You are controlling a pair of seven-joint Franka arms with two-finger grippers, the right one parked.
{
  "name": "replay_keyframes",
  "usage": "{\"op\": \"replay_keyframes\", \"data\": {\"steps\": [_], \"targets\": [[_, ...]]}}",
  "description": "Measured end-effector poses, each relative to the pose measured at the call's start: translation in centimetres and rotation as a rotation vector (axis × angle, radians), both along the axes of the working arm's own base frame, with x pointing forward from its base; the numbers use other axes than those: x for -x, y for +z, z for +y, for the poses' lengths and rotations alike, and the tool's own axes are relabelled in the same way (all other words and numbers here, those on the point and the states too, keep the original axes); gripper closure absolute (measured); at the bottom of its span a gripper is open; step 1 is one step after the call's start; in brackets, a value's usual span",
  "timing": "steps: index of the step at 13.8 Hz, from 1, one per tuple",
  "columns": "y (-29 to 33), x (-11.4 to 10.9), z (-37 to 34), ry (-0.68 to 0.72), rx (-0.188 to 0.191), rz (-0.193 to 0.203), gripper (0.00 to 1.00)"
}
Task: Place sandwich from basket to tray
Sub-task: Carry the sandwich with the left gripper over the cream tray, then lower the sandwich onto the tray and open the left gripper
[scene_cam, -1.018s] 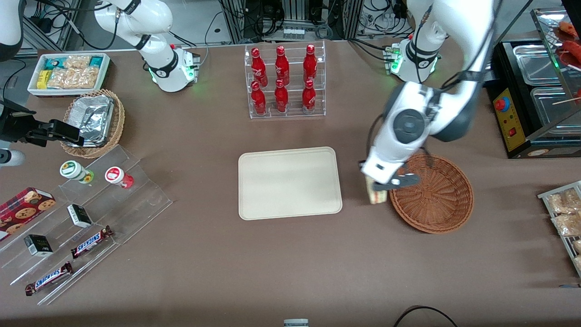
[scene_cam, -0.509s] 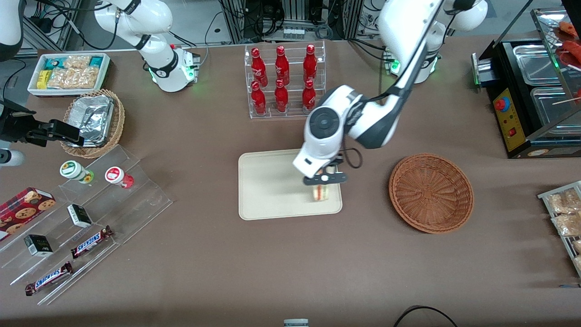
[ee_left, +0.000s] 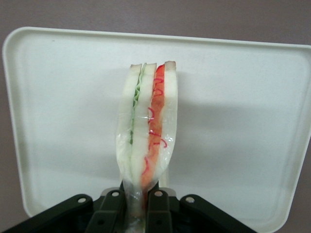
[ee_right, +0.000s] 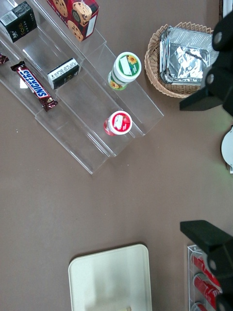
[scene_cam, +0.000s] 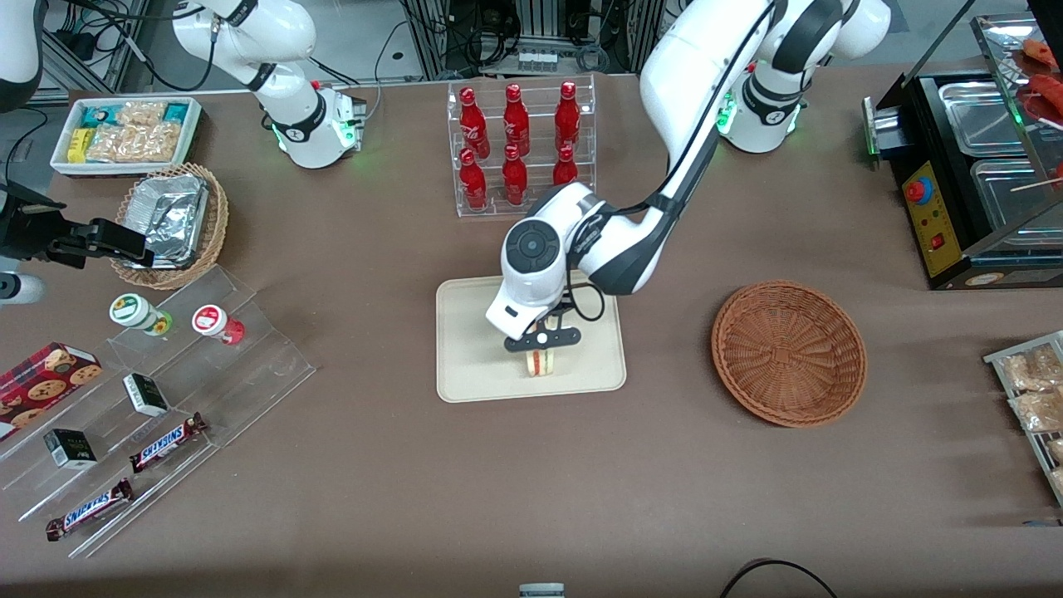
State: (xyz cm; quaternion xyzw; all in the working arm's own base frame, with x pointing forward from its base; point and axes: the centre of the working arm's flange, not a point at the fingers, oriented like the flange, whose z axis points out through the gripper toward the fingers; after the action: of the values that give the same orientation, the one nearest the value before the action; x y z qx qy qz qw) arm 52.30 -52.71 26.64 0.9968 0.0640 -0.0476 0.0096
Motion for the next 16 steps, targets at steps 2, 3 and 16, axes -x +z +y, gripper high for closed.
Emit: {"op": "replay_keyframes", "data": {"steps": [2, 3, 16], "targets": [[-1.5, 0.1, -0.7, -0.004, 0.002, 0.012, 0.85], [-2.0, 0.2, -1.0, -0.007, 0.002, 0.019, 0.85], [-2.1, 0.3, -1.4, 0.009, 0.020, 0.034, 0.40]]}}
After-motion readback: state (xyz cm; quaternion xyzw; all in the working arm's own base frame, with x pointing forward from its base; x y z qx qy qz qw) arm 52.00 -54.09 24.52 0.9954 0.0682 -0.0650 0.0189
